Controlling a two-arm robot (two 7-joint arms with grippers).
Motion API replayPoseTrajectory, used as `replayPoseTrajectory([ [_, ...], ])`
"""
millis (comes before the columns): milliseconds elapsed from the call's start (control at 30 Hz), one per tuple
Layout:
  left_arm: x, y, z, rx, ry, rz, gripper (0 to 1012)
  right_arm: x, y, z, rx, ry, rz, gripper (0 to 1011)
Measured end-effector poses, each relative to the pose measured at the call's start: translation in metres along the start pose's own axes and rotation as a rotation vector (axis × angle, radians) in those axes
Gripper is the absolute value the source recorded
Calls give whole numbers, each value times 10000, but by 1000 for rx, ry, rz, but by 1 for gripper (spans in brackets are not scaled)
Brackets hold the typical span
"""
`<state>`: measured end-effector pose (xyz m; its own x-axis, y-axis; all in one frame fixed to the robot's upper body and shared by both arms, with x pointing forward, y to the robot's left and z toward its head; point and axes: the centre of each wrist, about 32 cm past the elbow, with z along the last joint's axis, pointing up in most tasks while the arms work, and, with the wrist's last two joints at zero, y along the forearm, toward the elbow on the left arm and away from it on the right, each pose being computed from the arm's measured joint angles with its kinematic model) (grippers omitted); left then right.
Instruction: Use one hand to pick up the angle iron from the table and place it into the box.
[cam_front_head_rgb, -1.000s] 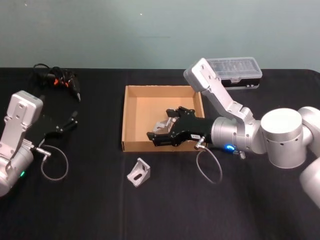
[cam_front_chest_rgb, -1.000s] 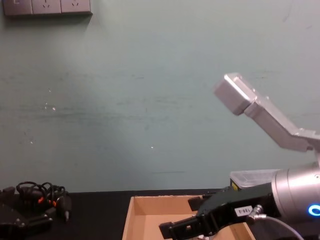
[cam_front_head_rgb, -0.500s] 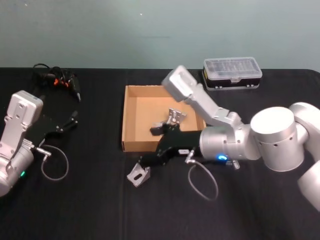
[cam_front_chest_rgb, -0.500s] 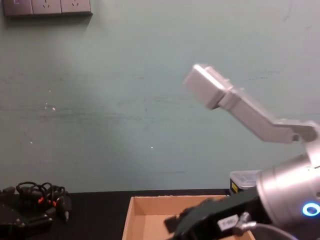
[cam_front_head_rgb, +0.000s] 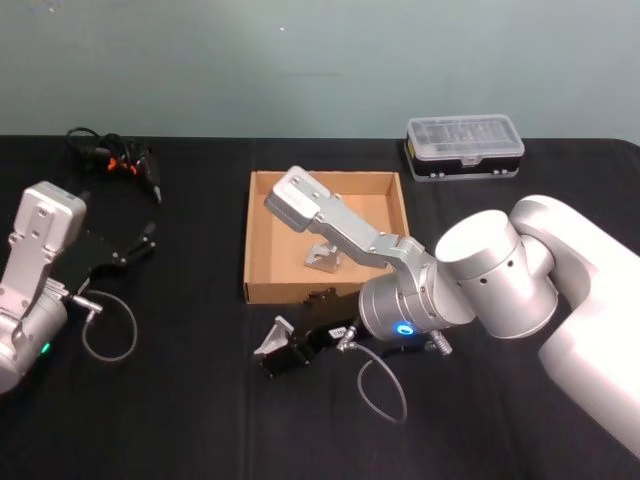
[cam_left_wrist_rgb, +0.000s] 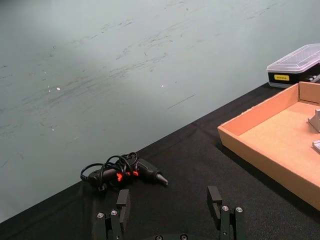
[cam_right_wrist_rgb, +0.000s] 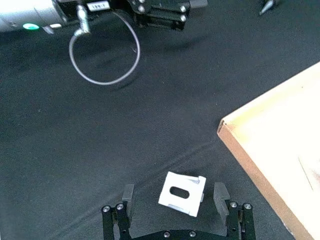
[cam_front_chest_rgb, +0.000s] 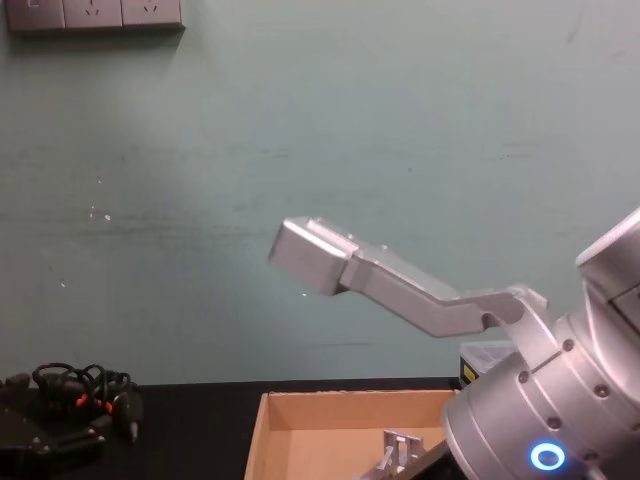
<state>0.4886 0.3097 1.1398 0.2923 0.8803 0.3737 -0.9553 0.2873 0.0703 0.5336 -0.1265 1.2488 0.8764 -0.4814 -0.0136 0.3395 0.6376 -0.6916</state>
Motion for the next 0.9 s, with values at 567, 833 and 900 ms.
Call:
replayPoseTrajectory([
  [567,0,0,0,0,0,0,1011,10,89,-37,-40,38,-50,1003],
  [833,0,0,0,0,0,0,1011,3,104,-61,-21,34,-55,1003],
  [900,0,0,0,0,0,0,1011,-2,109,-71,-14,32,-59,1003],
])
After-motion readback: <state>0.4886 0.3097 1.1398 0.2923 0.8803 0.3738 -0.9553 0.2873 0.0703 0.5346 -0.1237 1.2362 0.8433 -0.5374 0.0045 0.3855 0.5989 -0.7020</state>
